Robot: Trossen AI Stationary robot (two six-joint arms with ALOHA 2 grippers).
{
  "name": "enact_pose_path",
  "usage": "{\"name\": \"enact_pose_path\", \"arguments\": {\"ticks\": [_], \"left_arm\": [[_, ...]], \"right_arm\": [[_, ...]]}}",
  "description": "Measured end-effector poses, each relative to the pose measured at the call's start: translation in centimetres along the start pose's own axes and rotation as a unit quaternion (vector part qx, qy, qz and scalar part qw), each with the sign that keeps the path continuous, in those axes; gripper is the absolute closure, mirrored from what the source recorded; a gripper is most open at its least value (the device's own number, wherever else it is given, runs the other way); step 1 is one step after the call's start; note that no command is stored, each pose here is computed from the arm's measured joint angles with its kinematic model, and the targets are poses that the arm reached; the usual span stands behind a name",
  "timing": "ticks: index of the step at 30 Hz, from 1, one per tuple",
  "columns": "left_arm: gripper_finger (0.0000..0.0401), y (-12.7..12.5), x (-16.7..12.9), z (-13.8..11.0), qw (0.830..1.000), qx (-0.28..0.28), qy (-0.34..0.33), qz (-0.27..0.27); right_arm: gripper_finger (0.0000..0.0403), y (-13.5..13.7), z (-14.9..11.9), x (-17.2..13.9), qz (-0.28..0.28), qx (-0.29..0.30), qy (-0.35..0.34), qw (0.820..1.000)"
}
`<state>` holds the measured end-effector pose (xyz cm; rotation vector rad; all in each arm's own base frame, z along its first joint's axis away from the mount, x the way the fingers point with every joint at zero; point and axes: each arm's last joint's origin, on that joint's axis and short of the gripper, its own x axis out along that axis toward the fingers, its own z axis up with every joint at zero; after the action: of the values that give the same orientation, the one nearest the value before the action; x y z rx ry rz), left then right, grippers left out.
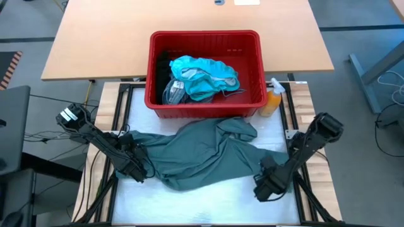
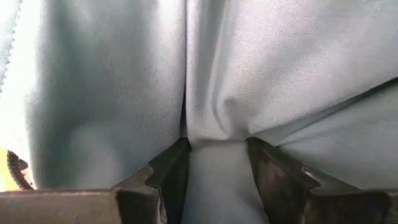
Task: Fold Laundry from Bin
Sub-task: Fold the light blue pants
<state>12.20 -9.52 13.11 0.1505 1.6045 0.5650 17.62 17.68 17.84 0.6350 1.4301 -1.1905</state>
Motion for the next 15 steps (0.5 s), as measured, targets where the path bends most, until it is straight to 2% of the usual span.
{"name": "enact_pose_path", "arguments": {"ticks": [5, 9, 11, 15], "left_arm": [[0.0239, 0.0, 0.0, 0.0, 1.0, -0.002, 0.0, 0.0], [0.0239, 0.0, 0.0, 0.0, 1.0, -0.001, 0.001, -0.001], [0.0239, 0.0, 0.0, 0.0, 1.0, -0.001, 0.001, -0.001], [0.0239, 0.0, 0.0, 0.0, 1.0, -0.001, 0.001, -0.001]], "right_arm": [[0.0384, 1.2, 0.4, 3.9, -0.035, -0.023, 0.022, 0.999], [0.0384, 0.5, 0.5, 5.6, -0.11, -0.026, 0.048, 0.992], [0.0383, -0.3, 0.4, 5.8, -0.168, -0.016, 0.056, 0.984], [0.038, -2.0, 0.4, 4.6, -0.269, 0.012, 0.035, 0.962]]}}
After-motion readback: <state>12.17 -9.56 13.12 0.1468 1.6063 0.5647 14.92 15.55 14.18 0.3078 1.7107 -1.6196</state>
